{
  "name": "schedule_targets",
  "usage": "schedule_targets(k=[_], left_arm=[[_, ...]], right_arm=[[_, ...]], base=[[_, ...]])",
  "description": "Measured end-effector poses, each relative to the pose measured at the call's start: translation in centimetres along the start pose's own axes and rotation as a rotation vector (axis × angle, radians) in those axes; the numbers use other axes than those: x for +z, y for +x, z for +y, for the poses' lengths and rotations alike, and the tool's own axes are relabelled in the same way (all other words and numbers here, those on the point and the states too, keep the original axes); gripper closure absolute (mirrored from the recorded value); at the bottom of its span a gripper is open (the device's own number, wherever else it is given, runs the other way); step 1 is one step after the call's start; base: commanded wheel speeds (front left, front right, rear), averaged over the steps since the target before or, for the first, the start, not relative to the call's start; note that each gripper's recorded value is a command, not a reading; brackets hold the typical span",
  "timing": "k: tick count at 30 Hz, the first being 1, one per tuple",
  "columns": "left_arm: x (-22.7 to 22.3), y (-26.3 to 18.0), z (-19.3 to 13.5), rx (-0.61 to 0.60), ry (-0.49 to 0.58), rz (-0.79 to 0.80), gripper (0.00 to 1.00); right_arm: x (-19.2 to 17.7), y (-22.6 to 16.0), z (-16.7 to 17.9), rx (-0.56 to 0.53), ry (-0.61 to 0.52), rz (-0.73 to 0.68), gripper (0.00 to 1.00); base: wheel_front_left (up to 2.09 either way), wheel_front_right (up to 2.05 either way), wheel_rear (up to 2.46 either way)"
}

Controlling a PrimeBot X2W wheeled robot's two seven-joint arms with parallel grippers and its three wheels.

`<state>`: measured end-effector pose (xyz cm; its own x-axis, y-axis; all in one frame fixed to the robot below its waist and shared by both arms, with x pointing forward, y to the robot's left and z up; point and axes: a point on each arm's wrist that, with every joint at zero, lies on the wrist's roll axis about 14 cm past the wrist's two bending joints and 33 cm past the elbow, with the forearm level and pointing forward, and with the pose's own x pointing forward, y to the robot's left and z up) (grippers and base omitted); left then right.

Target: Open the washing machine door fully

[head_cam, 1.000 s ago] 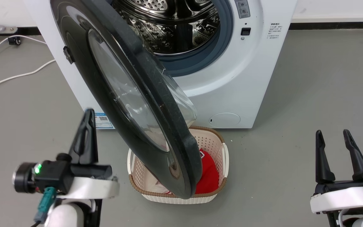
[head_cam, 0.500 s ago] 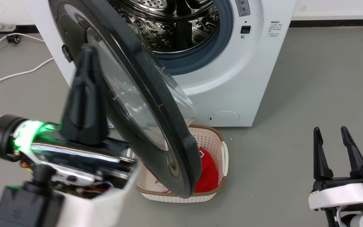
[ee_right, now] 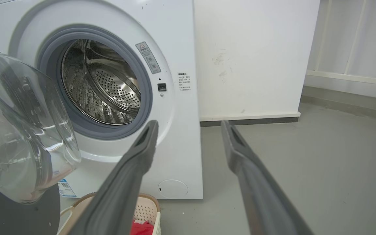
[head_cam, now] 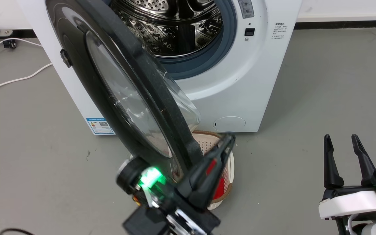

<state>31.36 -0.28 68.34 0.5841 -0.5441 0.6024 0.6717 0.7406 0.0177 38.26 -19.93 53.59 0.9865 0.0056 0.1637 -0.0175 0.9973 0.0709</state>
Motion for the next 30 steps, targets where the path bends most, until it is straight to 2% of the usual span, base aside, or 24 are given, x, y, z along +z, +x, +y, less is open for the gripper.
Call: schedule_targets(k=[6, 10, 20, 30], left_arm=[[-6.4, -3.5, -1.0, 0.000, -0.088, 0.249, 1.00], [-8.9, -4.8, -1.0, 0.010, -0.113, 0.337, 1.00], [-11.4, -3.6, 0.5, 0.040, -0.107, 0.369, 1.00], [-13.0, -3.8, 2.5, 0.125, -0.090, 0.405, 1.00]], right_arm=[[-0.2, 0.0, 0.4, 0.011, 0.010, 0.011, 0.00], [-0.5, 0.0, 0.6, 0.014, 0.017, 0.021, 0.00], [-1.0, -0.4, 0.1, -0.001, 0.027, 0.043, 0.00], [-1.6, -0.5, -0.2, -0.011, 0.035, 0.064, 0.00]], base=[[0.00, 0.00, 0.00], [0.00, 0.00, 0.00], [0.00, 0.00, 0.00], [0.00, 0.00, 0.00]])
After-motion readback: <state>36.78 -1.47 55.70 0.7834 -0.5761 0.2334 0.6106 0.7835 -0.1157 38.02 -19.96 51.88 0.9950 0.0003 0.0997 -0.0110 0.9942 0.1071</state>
